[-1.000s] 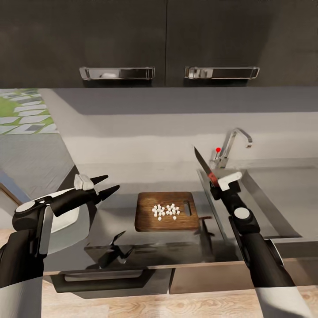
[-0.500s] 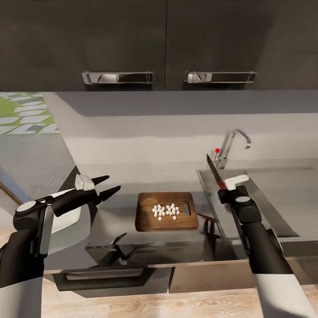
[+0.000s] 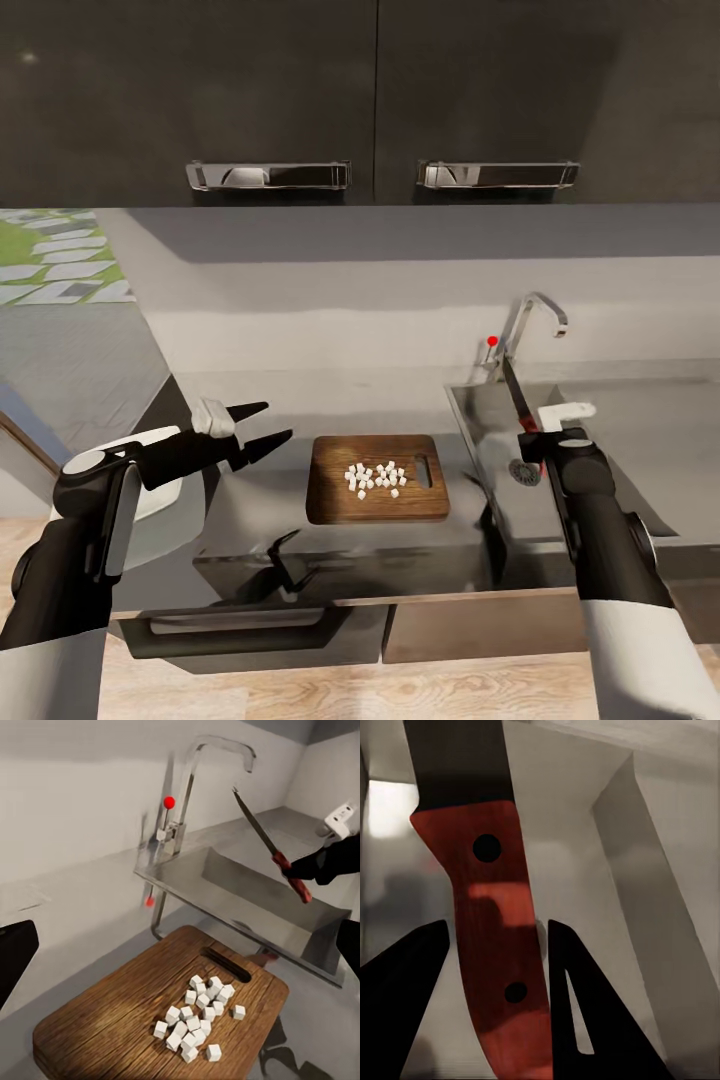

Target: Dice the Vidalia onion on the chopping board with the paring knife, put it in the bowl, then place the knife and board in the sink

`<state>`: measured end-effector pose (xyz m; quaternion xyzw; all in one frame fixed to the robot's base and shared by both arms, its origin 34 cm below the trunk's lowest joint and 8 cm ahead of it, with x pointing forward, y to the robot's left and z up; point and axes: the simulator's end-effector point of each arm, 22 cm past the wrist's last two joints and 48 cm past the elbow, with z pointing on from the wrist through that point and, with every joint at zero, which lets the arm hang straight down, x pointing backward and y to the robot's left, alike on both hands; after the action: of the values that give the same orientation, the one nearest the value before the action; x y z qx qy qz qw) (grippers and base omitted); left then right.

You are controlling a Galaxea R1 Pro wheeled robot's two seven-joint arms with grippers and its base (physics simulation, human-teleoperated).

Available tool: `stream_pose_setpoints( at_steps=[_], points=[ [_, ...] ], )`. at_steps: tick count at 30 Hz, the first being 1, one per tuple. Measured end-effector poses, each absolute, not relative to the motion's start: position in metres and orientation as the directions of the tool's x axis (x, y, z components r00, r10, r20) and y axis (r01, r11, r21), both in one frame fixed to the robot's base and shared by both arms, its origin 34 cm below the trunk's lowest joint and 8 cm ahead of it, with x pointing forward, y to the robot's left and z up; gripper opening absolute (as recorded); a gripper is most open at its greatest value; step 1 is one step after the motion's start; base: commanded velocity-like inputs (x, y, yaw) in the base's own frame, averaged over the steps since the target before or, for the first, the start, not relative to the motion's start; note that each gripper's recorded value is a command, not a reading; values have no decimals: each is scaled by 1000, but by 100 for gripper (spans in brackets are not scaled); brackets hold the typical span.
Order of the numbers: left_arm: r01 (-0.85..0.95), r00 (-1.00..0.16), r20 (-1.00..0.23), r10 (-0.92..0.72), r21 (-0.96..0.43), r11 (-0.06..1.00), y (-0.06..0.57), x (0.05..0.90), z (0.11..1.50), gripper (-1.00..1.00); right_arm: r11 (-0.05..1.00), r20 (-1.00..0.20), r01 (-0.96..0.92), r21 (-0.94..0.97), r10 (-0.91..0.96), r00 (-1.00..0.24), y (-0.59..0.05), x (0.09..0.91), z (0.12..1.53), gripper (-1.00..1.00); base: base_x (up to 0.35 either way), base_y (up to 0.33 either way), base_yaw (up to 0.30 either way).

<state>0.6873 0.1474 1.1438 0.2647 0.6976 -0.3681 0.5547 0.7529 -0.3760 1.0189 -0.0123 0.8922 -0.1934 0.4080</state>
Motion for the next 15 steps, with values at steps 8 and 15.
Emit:
stream_pose_setpoints(
  at_steps=[8,15],
  points=[
    [778,-243,-969,-38,-219,588,147,687,1144,100,919,-689,188,-346,-113,-716,-402,740,993,-100,0,0,0],
    [778,-242,-970,-40,-218,589,148,687,1144,100,920,-677,210,-331,-76,-732,-412,733,982,-100,0,0,0]
  ],
)
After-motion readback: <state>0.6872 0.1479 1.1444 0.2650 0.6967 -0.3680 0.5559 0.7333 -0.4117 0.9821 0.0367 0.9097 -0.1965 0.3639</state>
